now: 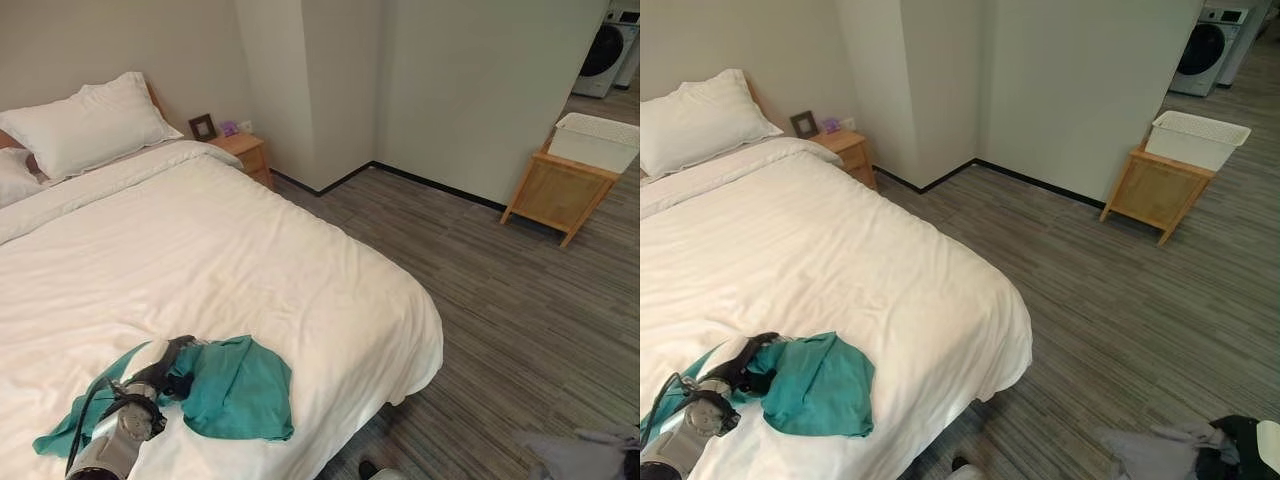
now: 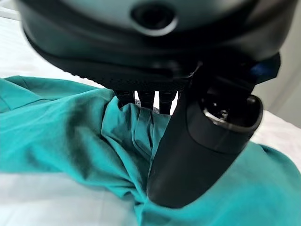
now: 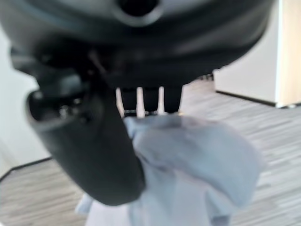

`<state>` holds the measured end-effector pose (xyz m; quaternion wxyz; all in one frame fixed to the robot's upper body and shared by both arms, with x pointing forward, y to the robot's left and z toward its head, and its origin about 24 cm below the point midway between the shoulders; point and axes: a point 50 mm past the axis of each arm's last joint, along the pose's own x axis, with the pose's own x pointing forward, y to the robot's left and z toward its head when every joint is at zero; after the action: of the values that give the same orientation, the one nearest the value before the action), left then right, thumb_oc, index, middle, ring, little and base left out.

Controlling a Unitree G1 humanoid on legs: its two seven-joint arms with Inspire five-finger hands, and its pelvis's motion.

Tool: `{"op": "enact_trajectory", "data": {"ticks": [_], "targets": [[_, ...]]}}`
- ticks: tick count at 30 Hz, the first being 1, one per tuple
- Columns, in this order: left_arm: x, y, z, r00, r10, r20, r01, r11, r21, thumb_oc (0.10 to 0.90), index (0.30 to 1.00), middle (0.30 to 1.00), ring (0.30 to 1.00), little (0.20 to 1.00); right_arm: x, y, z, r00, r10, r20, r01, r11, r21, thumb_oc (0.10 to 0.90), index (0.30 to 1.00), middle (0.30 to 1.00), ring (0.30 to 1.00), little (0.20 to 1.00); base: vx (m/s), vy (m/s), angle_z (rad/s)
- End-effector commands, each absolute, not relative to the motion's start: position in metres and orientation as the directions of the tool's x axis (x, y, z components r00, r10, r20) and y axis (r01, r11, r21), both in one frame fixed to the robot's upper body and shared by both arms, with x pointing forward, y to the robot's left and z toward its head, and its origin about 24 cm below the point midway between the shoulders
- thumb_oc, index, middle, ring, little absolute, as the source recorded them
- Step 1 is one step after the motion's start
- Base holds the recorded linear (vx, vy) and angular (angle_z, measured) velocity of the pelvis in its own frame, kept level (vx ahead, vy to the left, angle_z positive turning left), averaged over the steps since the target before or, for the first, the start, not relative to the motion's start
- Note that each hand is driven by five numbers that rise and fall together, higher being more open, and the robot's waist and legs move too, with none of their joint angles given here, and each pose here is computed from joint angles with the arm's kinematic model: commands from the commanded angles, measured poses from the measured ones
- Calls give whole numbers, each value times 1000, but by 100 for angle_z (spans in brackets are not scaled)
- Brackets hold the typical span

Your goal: Pick up bed clothes into laundry basket.

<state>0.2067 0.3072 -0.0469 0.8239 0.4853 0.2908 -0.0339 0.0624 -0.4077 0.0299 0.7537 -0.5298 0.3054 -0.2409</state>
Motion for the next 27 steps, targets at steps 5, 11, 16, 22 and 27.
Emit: {"op": "enact_trajectory", "data": {"ticks": [5,11,16,22,27], "targets": [[268,267,-11,922,46,-385,294,566,770,400,300,300,300,300,143,-404,113,837,-514,188,314,168,-935,400,300,300,300,300,0,0,0],[291,270,146,974,-97,204,-151,391,908,400,300,300,300,300,179,-394,145,874,-393,286,350,101,-931,400,300,300,300,300,-38,-59,-52],[286,237,254,740,-249,625,-500,417,759,400,300,300,300,300,185,-395,165,867,-365,340,380,40,-924,400,300,300,300,300,-59,146,-113],[264,177,320,374,-382,845,-602,593,535,400,300,300,300,300,195,-366,186,861,-235,452,474,44,-880,400,300,300,300,300,-112,155,-46],[259,159,314,334,-390,858,-525,679,513,400,300,300,300,300,195,-345,193,858,-133,496,499,-6,-866,400,300,300,300,300,-232,31,-58]]}}
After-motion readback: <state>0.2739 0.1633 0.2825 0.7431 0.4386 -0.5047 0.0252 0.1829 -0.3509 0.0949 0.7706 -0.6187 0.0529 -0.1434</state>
